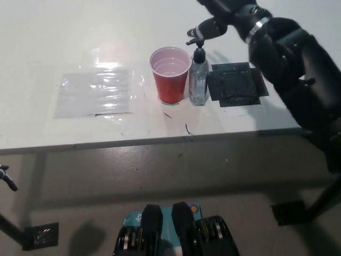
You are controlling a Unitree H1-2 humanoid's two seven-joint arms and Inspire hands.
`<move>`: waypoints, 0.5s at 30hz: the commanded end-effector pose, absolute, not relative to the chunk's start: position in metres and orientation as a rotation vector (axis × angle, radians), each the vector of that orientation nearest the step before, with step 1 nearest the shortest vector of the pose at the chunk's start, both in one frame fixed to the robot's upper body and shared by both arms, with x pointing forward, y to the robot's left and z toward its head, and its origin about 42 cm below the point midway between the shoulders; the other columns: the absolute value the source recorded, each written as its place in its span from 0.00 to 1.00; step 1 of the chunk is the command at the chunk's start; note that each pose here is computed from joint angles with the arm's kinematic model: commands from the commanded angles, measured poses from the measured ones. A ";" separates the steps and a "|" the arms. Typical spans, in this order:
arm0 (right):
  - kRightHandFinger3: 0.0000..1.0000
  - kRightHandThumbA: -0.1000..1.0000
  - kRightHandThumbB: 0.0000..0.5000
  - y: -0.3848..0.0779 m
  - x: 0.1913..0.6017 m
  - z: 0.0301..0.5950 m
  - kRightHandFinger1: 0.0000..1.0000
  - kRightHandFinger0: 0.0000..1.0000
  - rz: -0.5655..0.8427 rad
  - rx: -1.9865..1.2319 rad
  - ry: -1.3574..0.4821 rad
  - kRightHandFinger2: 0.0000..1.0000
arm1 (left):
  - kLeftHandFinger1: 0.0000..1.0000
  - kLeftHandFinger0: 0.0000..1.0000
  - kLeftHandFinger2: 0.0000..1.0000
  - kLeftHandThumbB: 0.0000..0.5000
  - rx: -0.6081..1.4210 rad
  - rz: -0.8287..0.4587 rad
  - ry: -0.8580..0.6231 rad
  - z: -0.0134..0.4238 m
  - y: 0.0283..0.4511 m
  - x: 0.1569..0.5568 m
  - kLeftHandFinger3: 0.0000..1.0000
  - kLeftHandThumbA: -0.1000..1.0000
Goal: The robot uses its right hand to press the hand soap kept in the middle of the table to get liquid hand soap out
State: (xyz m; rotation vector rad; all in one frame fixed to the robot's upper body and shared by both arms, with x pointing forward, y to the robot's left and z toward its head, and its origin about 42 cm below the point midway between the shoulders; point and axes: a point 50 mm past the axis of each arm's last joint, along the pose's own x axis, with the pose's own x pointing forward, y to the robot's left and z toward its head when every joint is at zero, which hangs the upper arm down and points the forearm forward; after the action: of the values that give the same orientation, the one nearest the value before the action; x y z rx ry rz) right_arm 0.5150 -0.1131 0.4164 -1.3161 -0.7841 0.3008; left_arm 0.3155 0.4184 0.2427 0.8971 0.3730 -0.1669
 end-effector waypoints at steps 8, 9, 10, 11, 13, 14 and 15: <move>1.00 1.00 0.88 -0.206 0.474 0.438 1.00 1.00 0.120 -1.193 -0.770 1.00 | 1.00 1.00 1.00 0.37 0.912 -0.122 0.363 0.253 0.427 0.307 0.86 1.00; 1.00 1.00 0.87 -0.210 0.470 0.436 1.00 1.00 0.109 -1.177 -0.766 1.00 | 1.00 1.00 1.00 0.37 0.911 -0.120 0.361 0.254 0.427 0.306 0.86 1.00; 1.00 1.00 0.82 -0.216 0.464 0.435 1.00 1.00 0.103 -1.154 -0.778 1.00 | 1.00 1.00 1.00 0.38 0.903 -0.118 0.363 0.252 0.428 0.306 0.84 1.00; 1.00 1.00 0.78 -0.222 0.456 0.431 1.00 1.00 0.095 -1.143 -0.772 1.00 | 1.00 1.00 1.00 0.38 0.904 -0.115 0.364 0.251 0.428 0.305 0.83 1.00; 1.00 1.00 0.88 -0.245 0.442 0.410 1.00 1.00 0.051 -1.063 -0.732 1.00 | 1.00 1.00 1.00 0.36 0.894 -0.113 0.364 0.251 0.428 0.304 0.84 1.00; 1.00 1.00 0.88 -0.246 0.441 0.409 1.00 1.00 0.050 -1.059 -0.729 1.00 | 1.00 1.00 1.00 0.36 0.893 -0.112 0.365 0.251 0.429 0.304 0.85 1.00; 1.00 1.00 0.92 -0.252 0.437 0.401 1.00 1.00 0.046 -1.046 -0.718 1.00 | 1.00 1.00 1.00 0.35 0.889 -0.111 0.362 0.251 0.429 0.304 0.84 1.00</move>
State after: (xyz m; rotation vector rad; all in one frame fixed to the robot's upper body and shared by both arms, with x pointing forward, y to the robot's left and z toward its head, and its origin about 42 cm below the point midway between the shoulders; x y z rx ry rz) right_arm 0.4503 -0.2317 0.3919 -1.1273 -0.7126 0.0853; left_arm 0.3067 0.4248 0.2372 0.8825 0.3934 -0.1538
